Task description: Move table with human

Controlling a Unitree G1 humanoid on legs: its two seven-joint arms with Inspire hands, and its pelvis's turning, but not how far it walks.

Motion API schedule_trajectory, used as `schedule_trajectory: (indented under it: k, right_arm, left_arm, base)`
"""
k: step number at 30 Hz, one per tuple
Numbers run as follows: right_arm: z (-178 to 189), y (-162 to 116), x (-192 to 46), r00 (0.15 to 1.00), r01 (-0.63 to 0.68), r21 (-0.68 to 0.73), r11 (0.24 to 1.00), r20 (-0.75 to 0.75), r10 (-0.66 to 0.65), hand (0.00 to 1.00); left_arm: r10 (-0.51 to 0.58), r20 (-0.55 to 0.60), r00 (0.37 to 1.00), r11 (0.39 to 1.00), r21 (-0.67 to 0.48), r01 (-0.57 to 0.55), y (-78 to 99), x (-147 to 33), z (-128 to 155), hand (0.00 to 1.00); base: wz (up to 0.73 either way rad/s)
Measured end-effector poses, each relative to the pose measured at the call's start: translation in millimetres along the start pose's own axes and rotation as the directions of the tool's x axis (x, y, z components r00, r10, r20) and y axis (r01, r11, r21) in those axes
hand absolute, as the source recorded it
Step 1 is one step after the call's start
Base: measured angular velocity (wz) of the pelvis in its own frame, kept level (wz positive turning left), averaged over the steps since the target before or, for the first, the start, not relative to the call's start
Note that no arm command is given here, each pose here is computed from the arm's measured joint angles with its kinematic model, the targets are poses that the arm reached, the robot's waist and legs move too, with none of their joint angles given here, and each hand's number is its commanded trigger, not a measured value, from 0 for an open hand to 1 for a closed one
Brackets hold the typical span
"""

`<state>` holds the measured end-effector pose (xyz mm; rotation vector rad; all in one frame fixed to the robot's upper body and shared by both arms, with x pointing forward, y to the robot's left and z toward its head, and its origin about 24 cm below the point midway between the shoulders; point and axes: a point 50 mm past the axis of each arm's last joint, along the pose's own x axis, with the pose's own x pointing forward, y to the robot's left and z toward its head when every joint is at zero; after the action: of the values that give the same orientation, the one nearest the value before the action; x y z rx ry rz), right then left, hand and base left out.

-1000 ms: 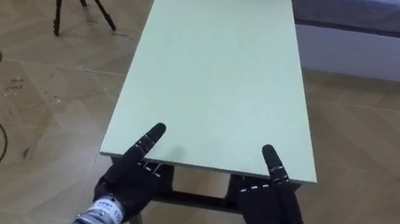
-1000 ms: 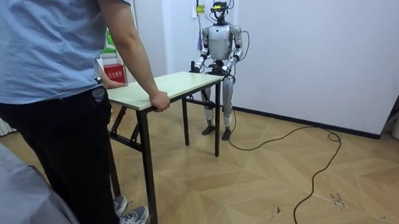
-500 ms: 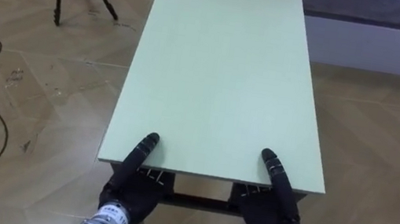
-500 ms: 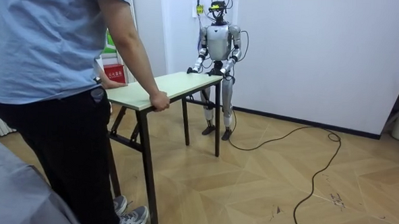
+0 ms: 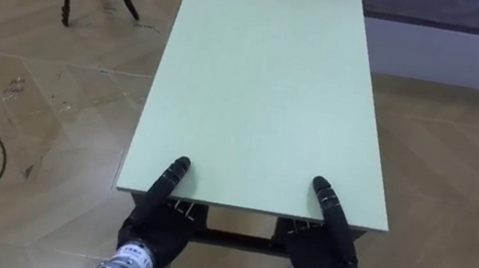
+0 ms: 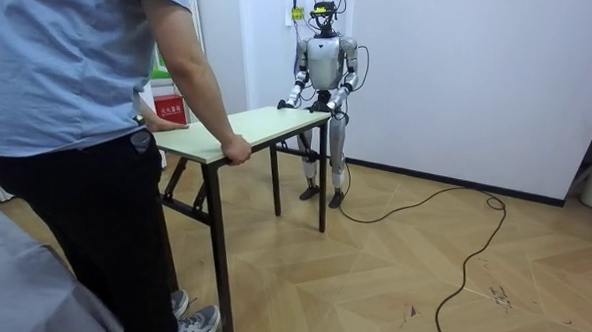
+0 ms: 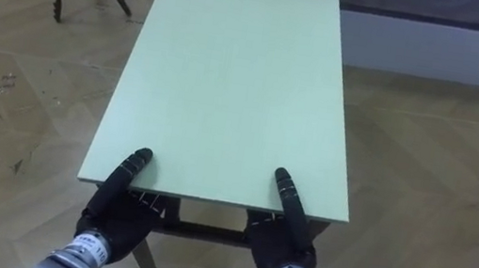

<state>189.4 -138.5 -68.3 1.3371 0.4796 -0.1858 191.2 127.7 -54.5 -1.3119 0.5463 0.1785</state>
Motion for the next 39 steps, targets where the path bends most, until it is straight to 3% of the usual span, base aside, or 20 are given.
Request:
schedule_trajectory:
  k: [8, 13, 29, 32, 39]
  right_arm:
    - [2, 0, 0, 1.0, 0.003, -0.014, 1.0, -0.006, -0.003, 1.0]
    - [-4, 2, 1, 0.999, 0.01, -0.056, 0.998, -0.041, -0.012, 1.0]
    - [6, 10, -1, 1.0, -0.025, -0.081, 0.996, -0.019, 0.023, 1.0]
    - [5, 7, -2, 0.999, -0.004, -0.104, 0.995, -0.043, -0.001, 1.0]
    - [12, 17, -3, 0.999, -0.046, -0.129, 0.991, -0.016, 0.044, 1.0]
  left_arm:
    - [0.0, -0.001, 1.0, 1.0, 0.003, 0.0, 1.6, -0.8, 1, 1.0]
    - [0.011, 0.02, 1.0, 1.0, -0.025, -0.01, 13.0, -7.9, 2, 1.0]
    - [-0.02, 0.021, 1.0, 0.999, -0.027, 0.021, 2.9, -2.4, 0, 1.0]
    - [0.012, 0.016, 1.0, 0.997, -0.079, -0.01, 15.8, -11.3, -7, 1.0]
    - [-0.033, 0.006, 0.999, 0.997, -0.064, 0.033, 5.0, -5.4, -4, 1.0]
  base:
    - [-0.08]
    - [0.03]
    - [0.02]
    - [-0.16]
    - [0.33]
